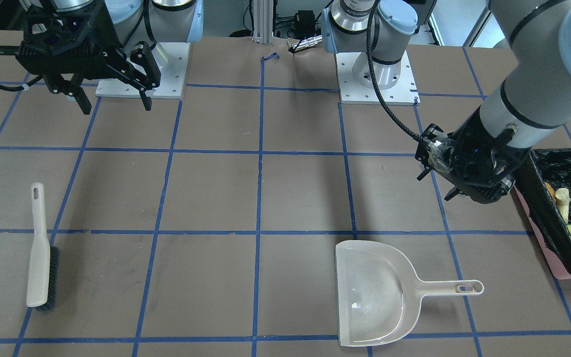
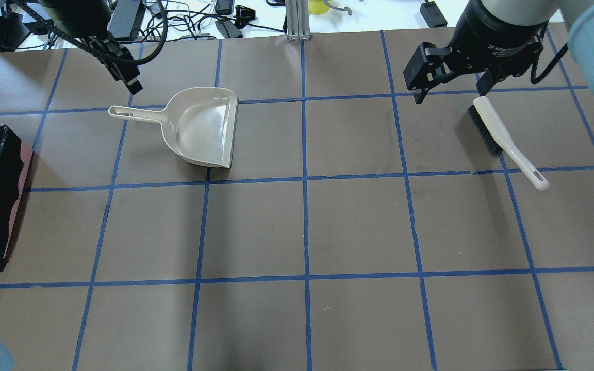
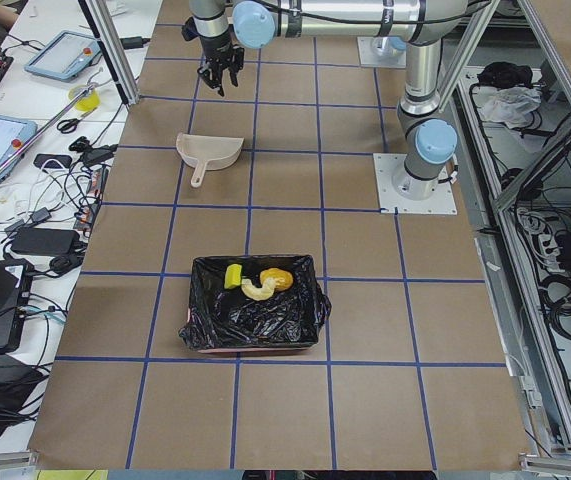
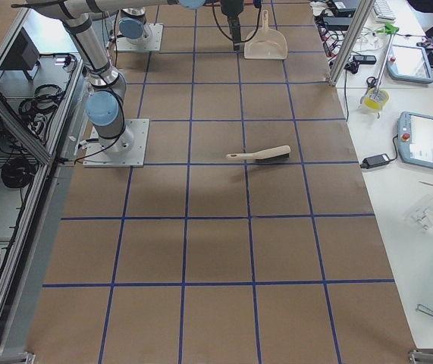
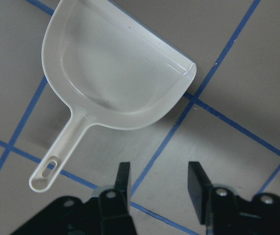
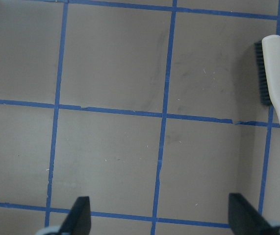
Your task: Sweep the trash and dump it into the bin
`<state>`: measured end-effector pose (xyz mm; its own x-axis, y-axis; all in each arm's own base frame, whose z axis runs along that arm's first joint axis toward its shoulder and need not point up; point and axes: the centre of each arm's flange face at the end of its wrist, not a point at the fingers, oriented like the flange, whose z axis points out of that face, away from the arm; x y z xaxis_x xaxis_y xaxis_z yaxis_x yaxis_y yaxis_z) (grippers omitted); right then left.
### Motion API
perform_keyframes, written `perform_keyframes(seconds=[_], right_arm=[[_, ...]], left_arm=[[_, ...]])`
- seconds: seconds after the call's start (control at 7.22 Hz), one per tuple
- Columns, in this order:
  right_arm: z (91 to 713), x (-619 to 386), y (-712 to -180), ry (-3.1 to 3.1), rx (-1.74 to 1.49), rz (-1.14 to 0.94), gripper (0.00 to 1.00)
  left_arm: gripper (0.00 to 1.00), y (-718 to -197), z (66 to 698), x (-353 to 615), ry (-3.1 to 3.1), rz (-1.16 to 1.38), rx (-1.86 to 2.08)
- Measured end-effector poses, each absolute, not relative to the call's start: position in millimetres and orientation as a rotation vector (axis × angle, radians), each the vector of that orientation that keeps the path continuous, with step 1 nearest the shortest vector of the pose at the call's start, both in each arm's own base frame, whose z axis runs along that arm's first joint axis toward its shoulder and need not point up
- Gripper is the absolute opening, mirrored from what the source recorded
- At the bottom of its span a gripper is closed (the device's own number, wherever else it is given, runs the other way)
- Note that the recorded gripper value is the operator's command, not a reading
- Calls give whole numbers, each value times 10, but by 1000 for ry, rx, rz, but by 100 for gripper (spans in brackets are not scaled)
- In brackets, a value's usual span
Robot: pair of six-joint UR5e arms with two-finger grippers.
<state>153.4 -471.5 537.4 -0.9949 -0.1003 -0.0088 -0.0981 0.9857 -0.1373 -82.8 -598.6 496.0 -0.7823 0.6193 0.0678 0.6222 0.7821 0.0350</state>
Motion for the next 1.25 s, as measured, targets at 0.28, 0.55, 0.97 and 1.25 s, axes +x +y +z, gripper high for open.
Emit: perform_keyframes(seconds=[0.28,0.55,0.97,1.25], right_arm=[[5383,1536,-4718,3113,-155,-218,100],[5390,1538,-4720,3111,-155,-222,100],[5401,1538,-4722,3110,-155,-226,100],[5408,1537,-4720,3112,-155,-227,100]], left_arm=[[70,-5715,5085,-1072,-2977,-110,-861],[70,-5446,5088,-1167,-3042,-129,-664],[73,-5174,5106,-1254,-3107,-121,-333],[78,-5047,5050,-1325,-3117,-111,-287]])
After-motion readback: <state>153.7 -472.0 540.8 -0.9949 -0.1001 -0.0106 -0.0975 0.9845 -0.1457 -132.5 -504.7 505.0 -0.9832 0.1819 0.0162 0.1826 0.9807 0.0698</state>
